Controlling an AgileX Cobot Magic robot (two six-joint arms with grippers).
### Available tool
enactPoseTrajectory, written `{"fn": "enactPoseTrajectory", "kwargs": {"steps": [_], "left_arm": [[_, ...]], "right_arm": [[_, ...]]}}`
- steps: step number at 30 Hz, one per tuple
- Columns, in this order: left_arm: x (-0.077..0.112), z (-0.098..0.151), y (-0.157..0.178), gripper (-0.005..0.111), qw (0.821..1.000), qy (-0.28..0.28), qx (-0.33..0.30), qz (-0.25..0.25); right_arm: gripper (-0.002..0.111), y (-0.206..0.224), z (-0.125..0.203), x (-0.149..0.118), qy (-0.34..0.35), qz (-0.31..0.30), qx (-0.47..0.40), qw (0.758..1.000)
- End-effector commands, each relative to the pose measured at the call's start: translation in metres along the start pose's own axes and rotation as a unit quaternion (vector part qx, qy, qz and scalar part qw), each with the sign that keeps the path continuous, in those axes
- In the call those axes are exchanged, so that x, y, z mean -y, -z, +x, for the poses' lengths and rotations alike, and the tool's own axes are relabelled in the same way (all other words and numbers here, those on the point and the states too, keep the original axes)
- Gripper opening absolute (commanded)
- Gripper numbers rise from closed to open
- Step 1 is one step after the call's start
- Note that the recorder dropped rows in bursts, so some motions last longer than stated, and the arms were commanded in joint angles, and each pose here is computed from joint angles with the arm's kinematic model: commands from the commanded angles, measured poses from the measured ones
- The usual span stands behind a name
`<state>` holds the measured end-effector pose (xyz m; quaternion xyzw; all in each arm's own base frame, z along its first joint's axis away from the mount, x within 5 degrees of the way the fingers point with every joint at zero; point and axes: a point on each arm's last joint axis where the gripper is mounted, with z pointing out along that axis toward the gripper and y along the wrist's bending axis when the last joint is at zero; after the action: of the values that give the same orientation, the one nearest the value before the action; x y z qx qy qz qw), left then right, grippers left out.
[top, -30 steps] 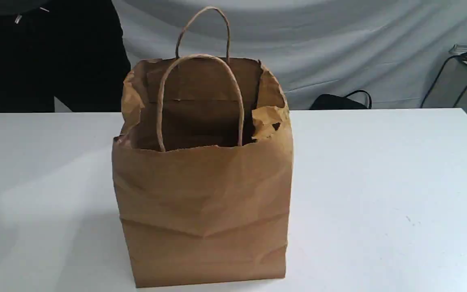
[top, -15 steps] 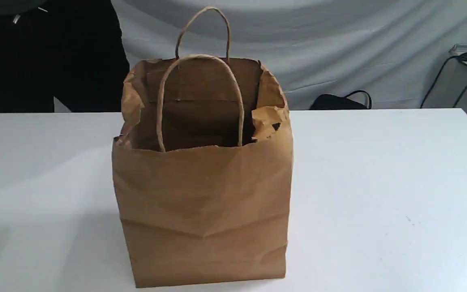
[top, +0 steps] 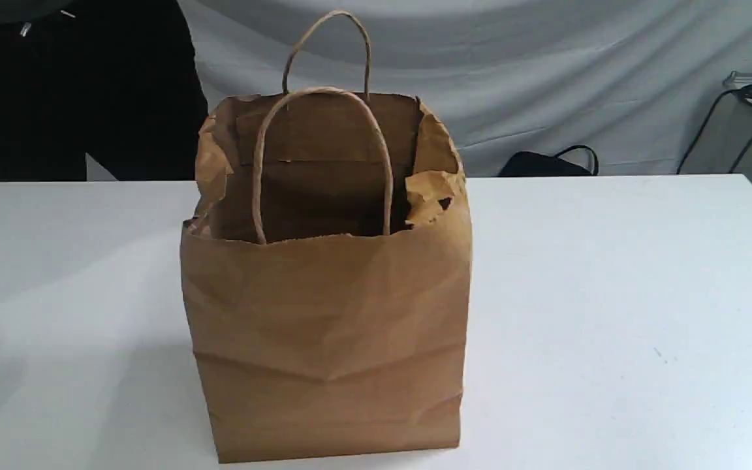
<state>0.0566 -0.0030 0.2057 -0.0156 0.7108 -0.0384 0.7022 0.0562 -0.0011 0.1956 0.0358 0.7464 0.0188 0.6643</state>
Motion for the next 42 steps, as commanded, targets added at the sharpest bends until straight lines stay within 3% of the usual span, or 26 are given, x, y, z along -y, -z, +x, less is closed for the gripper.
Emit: {"fn": "enactPoseTrajectory", "kwargs": {"steps": [1,42], "left_arm": [[-0.0028,0.0012,0.0002,0.000,1.000,0.002,0.001,-0.015],[-0.0031,0.0016,0.0002,0.000,1.000,0.012,-0.001,-0.016]], "right_arm": [[0.000,0.0003,0.0006,0.0004,-0.001,0.003,0.003,1.000],[0.000,0.0003,0.0006,0.0004,-0.003,0.003,0.003,1.000]]}}
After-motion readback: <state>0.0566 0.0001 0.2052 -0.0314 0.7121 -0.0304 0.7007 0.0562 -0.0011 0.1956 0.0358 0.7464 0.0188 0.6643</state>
